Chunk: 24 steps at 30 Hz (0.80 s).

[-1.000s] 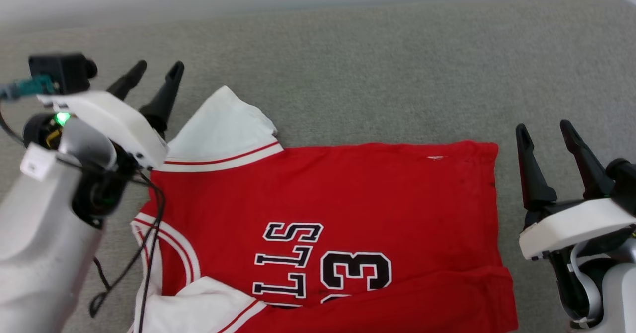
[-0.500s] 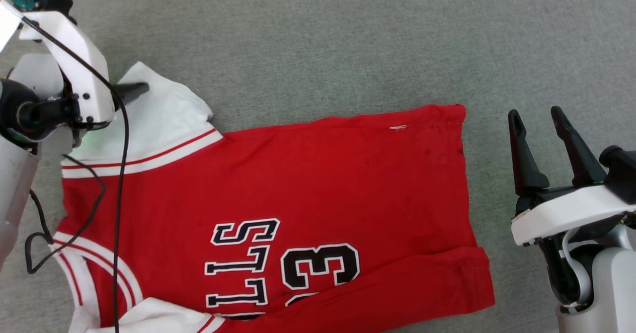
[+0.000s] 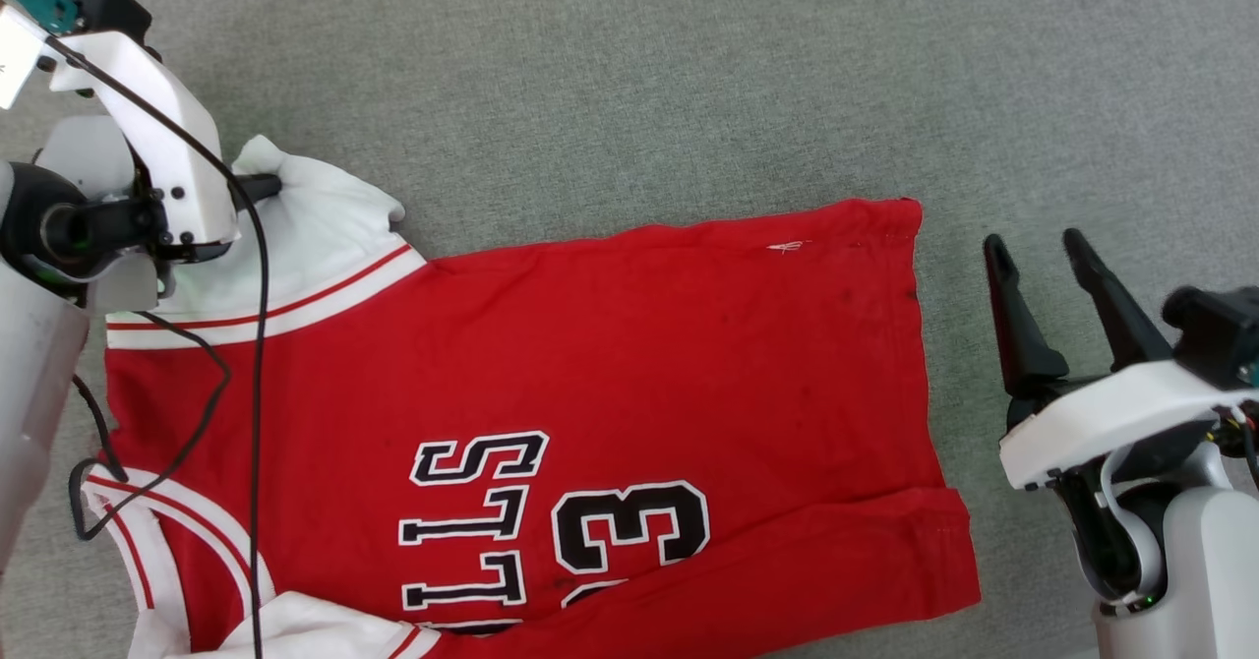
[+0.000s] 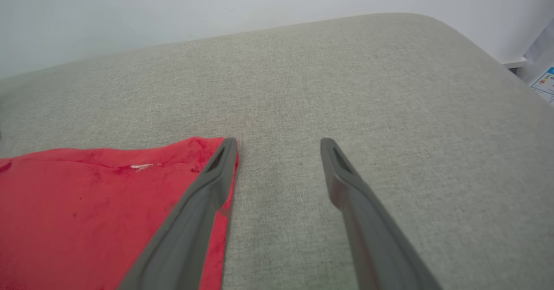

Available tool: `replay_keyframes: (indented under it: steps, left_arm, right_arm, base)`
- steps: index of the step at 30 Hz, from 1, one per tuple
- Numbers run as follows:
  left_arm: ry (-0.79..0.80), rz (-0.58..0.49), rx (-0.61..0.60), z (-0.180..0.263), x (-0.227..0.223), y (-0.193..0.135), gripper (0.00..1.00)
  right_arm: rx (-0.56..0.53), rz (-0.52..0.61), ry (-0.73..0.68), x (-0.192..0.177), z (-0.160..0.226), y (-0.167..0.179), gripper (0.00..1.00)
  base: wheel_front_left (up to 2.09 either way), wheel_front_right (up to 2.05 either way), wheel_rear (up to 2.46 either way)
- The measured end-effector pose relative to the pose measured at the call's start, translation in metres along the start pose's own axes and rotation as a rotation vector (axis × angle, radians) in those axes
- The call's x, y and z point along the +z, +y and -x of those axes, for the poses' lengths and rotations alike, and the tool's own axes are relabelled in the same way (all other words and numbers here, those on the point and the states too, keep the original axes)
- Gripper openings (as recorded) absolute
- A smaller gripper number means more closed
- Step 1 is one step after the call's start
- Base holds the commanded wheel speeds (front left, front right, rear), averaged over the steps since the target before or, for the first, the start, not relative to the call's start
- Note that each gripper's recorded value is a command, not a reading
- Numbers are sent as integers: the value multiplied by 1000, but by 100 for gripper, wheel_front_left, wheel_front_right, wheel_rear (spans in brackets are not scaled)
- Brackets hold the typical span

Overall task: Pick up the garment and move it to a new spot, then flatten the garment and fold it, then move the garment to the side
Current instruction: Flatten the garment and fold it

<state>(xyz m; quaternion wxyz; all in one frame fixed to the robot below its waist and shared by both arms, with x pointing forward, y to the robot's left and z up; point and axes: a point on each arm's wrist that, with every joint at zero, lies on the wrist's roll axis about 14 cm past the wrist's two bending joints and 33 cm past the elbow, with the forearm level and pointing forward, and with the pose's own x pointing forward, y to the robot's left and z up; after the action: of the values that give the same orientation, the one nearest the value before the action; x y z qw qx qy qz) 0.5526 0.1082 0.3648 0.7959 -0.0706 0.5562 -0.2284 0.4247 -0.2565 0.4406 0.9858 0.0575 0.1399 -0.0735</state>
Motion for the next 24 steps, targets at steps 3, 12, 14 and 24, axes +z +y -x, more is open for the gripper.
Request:
replay_keyframes:
  steps: [3,12,14,24]
  left_arm:
    - [-34,-14,1,6,4,-3,0]
    - [-241,-66,24,44,38,-11,0]
    - [-279,-73,27,53,43,-10,0]
    - [-351,-99,26,69,42,-5,0]
  right_arm:
    - [7,10,56,-5,-4,1,100]
    - [120,64,342,-26,-33,18,100]
    - [156,92,398,-30,-40,27,100]
    - [264,225,656,-58,-55,55,100]
  base:
    - [0,0,0]
    - [0,0,0]
    - [0,0,0]
    - [0,0,0]
